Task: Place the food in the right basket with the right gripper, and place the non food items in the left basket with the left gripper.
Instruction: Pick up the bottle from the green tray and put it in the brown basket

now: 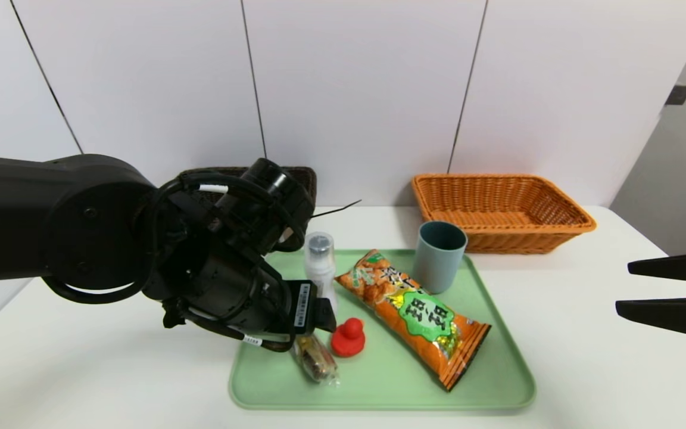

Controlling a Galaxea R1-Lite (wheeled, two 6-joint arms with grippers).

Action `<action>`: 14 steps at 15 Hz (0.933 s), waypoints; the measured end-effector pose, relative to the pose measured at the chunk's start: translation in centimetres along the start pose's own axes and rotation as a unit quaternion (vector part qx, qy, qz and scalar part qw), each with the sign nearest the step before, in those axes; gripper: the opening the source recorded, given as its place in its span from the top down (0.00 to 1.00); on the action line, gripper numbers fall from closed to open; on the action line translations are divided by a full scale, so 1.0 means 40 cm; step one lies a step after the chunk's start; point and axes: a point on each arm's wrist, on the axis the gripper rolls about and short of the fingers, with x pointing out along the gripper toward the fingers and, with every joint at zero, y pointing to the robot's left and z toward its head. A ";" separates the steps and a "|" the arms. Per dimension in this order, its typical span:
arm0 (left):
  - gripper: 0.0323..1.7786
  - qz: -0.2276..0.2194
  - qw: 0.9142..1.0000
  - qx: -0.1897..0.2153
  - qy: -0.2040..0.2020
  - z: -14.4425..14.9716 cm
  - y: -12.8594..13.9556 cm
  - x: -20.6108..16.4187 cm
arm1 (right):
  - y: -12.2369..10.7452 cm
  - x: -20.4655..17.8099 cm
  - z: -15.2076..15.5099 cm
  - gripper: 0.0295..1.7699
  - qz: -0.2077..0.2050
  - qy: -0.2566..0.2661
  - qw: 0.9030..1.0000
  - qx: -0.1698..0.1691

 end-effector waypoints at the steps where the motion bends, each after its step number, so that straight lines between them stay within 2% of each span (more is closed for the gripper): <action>1: 0.05 -0.001 1.000 0.001 -0.003 0.003 -0.001 -0.003 | 0.000 0.000 0.000 0.03 0.000 0.000 1.000 0.000; 4: 0.05 0.002 1.000 0.006 -0.016 0.009 -0.003 -0.009 | -0.001 0.000 0.000 0.03 -0.001 0.000 1.000 0.000; 7: 0.05 0.017 0.998 0.043 -0.044 0.019 -0.006 -0.015 | -0.001 0.002 -0.001 0.03 0.002 0.001 1.000 0.001; 10: 0.05 -0.003 0.993 0.079 -0.085 0.039 -0.019 -0.018 | -0.001 0.002 -0.001 0.03 0.004 0.001 1.000 0.001; 14: 0.05 -0.015 0.988 0.109 -0.107 0.048 -0.030 -0.006 | 0.000 0.002 -0.001 0.03 0.005 0.002 1.000 0.001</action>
